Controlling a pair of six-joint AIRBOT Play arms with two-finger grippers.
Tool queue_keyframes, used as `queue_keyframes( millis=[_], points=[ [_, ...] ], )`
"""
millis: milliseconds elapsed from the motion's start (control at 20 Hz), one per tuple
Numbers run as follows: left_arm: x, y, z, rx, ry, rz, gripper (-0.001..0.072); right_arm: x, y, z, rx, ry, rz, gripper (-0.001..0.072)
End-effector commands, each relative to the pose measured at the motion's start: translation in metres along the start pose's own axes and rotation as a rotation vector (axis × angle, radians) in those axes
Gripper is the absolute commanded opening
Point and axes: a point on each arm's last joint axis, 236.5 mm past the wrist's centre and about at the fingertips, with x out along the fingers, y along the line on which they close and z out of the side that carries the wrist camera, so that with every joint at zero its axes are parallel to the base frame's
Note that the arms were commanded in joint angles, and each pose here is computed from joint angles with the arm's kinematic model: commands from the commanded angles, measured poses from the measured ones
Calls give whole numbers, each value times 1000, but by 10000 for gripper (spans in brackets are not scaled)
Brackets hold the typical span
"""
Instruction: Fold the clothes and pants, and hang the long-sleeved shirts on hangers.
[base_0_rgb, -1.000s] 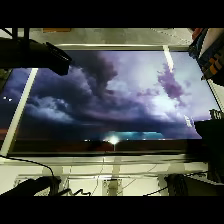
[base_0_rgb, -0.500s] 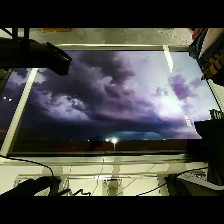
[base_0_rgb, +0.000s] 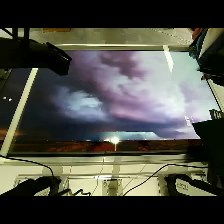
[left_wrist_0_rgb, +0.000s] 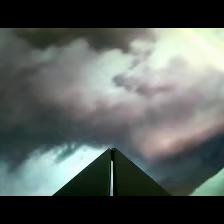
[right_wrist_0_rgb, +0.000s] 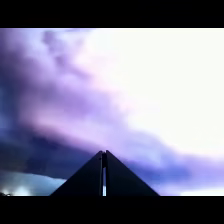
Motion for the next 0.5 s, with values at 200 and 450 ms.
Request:
queue_keyframes(
  millis=[200,450],
  points=[
    [0,0,0,-1,2,1,13,64,135,19,-364,-62,110,23],
    [0,0,0,-1,2,1,13,105,131,-8,-366,96,110,24]
  ],
)
